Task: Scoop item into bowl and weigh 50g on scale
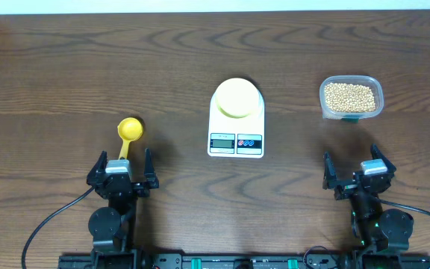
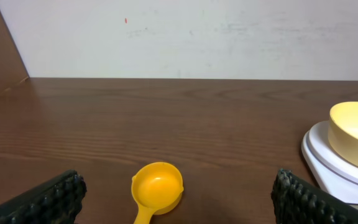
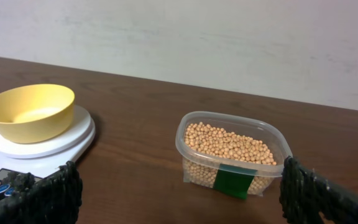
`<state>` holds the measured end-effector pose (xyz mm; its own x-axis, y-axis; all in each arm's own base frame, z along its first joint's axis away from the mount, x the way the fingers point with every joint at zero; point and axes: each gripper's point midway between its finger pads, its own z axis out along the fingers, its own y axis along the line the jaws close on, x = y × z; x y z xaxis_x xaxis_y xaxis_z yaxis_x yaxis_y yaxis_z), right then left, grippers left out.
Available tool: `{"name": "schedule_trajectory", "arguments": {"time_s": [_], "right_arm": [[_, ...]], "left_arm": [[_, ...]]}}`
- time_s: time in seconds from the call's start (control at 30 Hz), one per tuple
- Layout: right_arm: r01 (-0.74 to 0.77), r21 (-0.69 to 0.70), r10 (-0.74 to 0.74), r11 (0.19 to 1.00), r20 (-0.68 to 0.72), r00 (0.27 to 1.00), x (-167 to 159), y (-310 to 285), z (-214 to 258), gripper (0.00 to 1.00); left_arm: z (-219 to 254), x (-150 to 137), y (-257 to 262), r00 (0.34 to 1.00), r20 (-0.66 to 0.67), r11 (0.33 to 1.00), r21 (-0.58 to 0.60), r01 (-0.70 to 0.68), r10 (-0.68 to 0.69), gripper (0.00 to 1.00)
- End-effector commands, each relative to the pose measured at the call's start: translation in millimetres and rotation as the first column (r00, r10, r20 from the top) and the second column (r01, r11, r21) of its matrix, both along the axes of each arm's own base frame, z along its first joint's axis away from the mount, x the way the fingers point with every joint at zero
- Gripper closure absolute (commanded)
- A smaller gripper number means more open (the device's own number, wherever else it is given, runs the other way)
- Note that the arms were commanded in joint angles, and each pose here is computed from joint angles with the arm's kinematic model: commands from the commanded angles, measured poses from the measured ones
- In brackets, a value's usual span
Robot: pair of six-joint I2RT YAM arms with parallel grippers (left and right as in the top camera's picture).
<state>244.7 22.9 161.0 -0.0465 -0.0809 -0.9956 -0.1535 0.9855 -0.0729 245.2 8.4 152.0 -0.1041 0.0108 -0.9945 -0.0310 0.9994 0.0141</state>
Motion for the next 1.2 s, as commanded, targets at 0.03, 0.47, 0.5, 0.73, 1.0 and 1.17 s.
{"name": "schedule_trajectory", "arguments": {"time_s": [0.03, 0.47, 0.5, 0.73, 1.0, 1.17], "right_arm": [[-0.015, 0.012, 0.015, 1.0, -0.002, 1.0, -0.7, 3.1, -0.5, 0.01], [-0.015, 0.012, 0.015, 1.0, -0.002, 1.0, -0.7, 3.1, -0.5, 0.01], [-0.015, 0.012, 0.015, 1.0, -0.002, 1.0, -0.7, 3.1, -0.5, 0.01], [-0.015, 0.012, 0.015, 1.0, -0.002, 1.0, -0.7, 3.1, -0.5, 0.01], [-0.015, 0.012, 0.015, 1.0, -0.002, 1.0, -0.7, 3.1, -0.5, 0.01], [-0.015, 0.012, 0.015, 1.0, -0.002, 1.0, -0.7, 3.1, -0.5, 0.01]], "left_arm": [[-14.6, -1.2, 0.8, 0.999, -0.048, 1.0, -0.006, -0.005, 0.005, 0.02], [-13.8, -1.1, 0.8, 0.999, -0.044, 1.0, -0.006, -0.005, 0.005, 0.03], [-13.8, -1.1, 0.8, 0.999, -0.044, 1.0, -0.006, -0.005, 0.005, 0.03], [-13.6, -1.1, 0.9, 0.999, -0.044, 1.0, -0.006, -0.005, 0.005, 0.03], [-8.6, -1.4, 0.9, 0.999, -0.034, 1.0, -0.006, -0.005, 0.005, 0.03], [1.5, -1.5, 0.8, 1.0, -0.027, 1.0, -0.006, -0.005, 0.005, 0.02]]}}
